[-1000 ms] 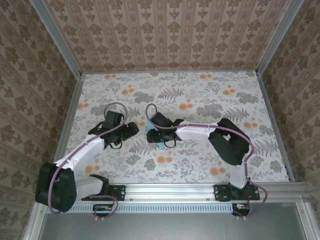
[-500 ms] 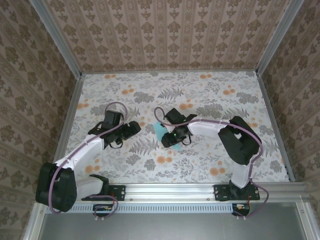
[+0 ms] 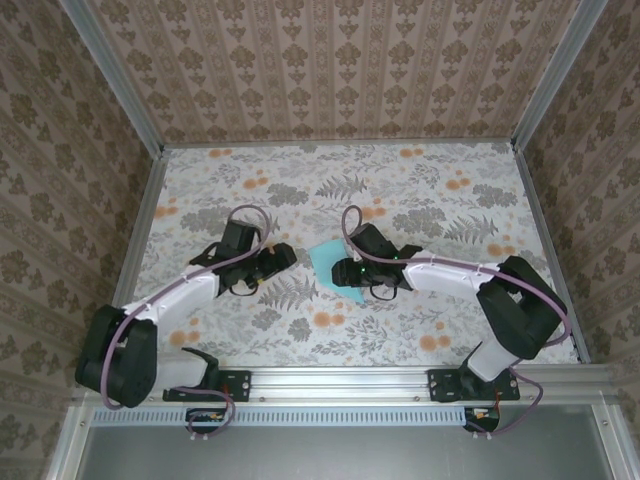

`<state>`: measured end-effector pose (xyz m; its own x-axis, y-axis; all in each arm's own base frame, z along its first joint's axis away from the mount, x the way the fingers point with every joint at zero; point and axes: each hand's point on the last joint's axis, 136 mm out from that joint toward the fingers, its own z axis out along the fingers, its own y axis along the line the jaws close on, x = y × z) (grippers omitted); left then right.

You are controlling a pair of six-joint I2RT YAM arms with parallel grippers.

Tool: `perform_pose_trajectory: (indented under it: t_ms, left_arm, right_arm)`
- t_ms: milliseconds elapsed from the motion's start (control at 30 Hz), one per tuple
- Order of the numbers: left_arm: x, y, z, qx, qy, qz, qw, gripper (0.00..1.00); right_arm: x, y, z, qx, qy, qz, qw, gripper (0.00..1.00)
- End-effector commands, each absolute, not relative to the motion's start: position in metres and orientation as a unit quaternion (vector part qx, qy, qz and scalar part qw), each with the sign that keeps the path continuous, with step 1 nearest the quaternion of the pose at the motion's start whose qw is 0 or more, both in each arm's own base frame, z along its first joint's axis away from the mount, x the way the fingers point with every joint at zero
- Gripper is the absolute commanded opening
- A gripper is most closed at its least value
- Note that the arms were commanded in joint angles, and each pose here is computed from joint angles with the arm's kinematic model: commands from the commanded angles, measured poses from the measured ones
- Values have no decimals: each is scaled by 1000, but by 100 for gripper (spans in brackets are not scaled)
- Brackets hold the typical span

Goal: Fold a paper plane with a square sheet of paper (pick it up from the middle)
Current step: Fold the wing for the fifth time at the center of the table.

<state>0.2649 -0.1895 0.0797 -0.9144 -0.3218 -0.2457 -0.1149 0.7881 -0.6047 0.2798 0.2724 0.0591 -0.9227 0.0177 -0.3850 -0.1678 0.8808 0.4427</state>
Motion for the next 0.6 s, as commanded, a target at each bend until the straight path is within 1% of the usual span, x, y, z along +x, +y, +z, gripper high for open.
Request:
perform_pose_trajectory:
  t_ms: [0, 167, 333, 500, 567]
  left_arm:
    - [267, -211, 85, -112, 920, -336, 167, 87]
    - [264, -231, 79, -105, 918, -351, 151, 86]
    - [261, -248, 73, -100, 913, -374, 129, 80]
    - [259, -263, 68, -98, 908, -392, 113, 75]
    - [258, -268, 66, -98, 908, -394, 105, 73]
  right_arm:
    - [292, 274, 52, 30, 948, 245, 202, 46]
    - [292, 269, 32, 49, 954, 230, 187, 43]
    - [289, 261, 15, 60, 956, 230, 172, 42]
    - [283, 257, 7, 73, 949, 266, 154, 41]
    - [282, 256, 7, 80, 939, 300, 146, 41]
